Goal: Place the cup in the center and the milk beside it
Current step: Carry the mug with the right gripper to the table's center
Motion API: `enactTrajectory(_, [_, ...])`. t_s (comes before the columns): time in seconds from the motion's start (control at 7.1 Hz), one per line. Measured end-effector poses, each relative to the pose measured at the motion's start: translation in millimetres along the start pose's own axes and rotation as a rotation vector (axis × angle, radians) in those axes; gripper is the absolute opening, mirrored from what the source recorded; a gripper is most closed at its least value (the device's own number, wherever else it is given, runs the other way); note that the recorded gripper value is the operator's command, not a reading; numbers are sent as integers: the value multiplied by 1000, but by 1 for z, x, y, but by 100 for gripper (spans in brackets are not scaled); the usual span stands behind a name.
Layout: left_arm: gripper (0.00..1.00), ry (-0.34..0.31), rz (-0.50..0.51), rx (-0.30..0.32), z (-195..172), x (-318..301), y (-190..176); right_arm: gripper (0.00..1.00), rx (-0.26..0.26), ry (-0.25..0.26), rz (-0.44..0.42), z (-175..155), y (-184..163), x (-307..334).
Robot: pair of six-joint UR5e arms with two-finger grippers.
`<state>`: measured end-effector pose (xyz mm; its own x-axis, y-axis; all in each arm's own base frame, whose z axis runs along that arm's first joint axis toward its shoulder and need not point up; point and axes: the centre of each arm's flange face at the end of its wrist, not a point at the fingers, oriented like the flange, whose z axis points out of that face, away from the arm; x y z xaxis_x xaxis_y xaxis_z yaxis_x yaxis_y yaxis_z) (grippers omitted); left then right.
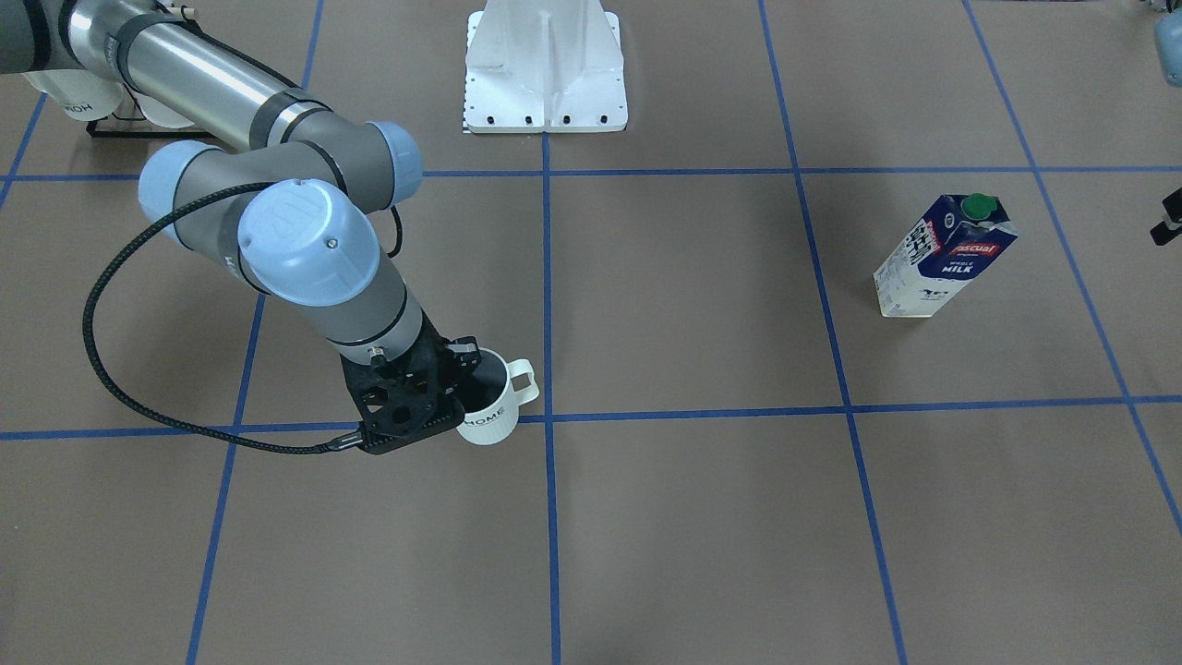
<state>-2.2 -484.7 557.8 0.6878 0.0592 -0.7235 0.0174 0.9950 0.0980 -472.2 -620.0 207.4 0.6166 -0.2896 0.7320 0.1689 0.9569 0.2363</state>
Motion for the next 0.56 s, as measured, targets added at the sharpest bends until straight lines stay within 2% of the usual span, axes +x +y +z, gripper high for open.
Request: enactTrajectory(0.56, [100,-1,7,15,-7,1,6,0,-34,-4,-83,28,-26,-39])
